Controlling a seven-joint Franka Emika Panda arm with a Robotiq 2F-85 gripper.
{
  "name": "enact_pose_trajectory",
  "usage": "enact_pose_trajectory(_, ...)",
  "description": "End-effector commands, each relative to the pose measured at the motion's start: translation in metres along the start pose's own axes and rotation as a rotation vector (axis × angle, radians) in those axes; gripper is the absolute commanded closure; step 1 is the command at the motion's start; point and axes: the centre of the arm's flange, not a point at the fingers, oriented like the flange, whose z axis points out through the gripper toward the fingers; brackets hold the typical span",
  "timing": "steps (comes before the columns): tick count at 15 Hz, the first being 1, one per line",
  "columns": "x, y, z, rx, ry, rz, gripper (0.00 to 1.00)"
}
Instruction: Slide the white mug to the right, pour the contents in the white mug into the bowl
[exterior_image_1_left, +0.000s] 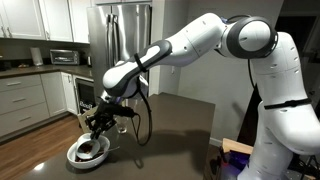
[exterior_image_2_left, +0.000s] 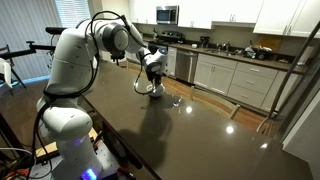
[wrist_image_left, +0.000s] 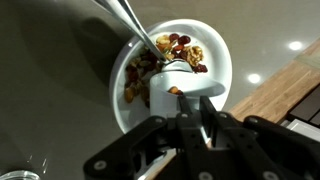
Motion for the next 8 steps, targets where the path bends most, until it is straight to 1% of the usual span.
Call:
enact_pose_trajectory(1, -0.016, 0.006, -0.016, -0.003, -0.002, 0.01, 0.93)
enact_pose_trajectory(8, -0.029, 0.009, -0.023, -0.017, -0.001, 0.007, 0.93)
